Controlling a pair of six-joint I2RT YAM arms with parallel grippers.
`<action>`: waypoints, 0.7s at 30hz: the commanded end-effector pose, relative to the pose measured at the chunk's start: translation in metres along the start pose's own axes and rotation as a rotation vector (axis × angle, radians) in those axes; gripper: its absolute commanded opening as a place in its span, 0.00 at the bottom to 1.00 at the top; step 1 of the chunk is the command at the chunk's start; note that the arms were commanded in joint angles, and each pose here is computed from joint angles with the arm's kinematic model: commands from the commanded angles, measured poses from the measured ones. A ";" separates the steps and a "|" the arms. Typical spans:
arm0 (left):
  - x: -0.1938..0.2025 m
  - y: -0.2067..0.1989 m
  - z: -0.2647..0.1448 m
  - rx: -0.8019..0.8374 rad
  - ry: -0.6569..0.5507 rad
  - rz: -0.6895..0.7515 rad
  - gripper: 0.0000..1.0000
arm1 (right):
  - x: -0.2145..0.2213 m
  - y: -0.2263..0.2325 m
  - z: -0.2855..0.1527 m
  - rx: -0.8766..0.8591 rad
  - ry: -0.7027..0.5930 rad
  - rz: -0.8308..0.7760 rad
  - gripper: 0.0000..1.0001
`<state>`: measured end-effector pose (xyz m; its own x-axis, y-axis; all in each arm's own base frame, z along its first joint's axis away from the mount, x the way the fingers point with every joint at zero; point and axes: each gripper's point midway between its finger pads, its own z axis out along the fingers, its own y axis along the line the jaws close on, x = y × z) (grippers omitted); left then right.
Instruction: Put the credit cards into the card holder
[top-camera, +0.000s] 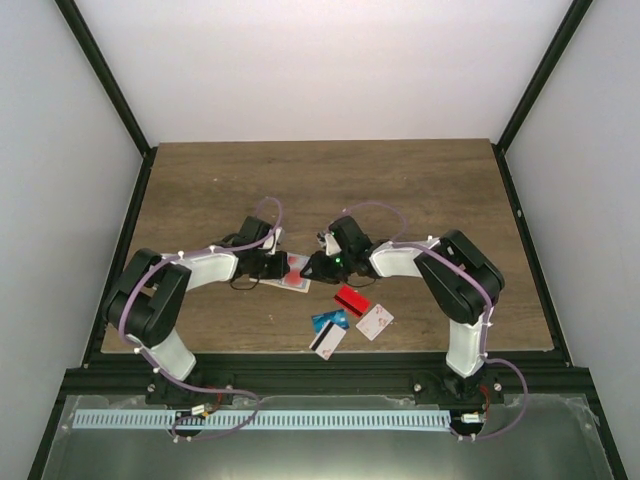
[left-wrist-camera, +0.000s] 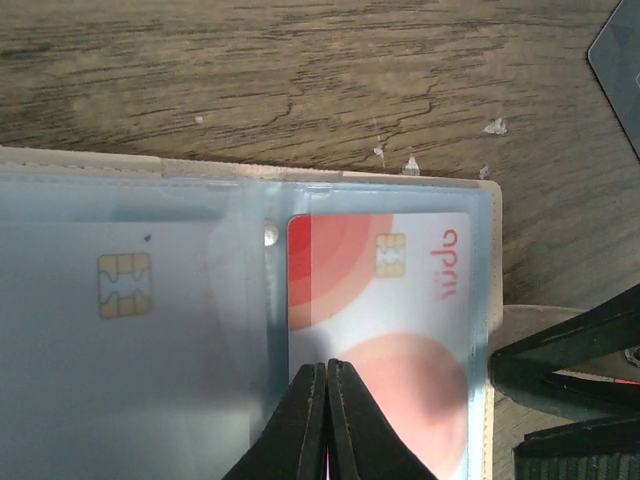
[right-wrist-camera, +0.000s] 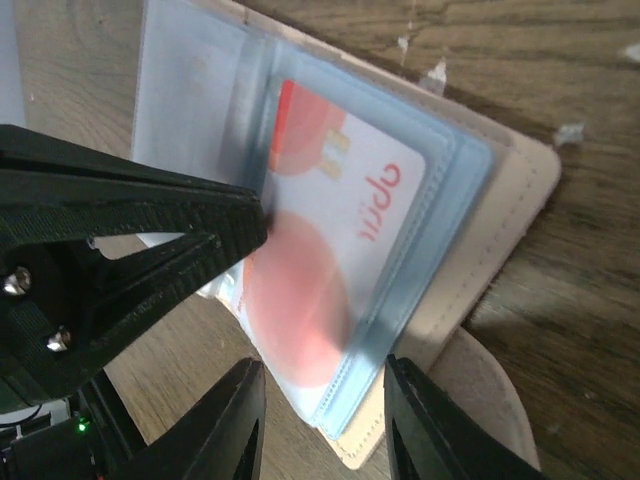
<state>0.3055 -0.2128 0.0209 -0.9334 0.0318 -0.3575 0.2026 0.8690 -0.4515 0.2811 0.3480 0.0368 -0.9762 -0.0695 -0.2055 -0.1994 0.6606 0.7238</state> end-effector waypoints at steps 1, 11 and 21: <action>0.022 0.023 0.009 -0.084 0.049 -0.023 0.04 | -0.019 0.010 0.001 -0.024 -0.036 -0.006 0.35; 0.023 0.031 0.002 -0.125 0.021 -0.045 0.04 | -0.024 0.003 0.009 0.002 -0.033 0.016 0.36; 0.033 0.033 0.011 -0.106 0.050 -0.051 0.04 | -0.024 0.007 0.017 -0.042 -0.013 0.028 0.35</action>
<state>0.3094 -0.2035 0.0176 -0.9183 -0.0086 -0.3958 0.1744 0.8887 -0.4240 0.2992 0.3638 0.0401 -0.9772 -0.0512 -0.2062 -0.1916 0.6325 0.7505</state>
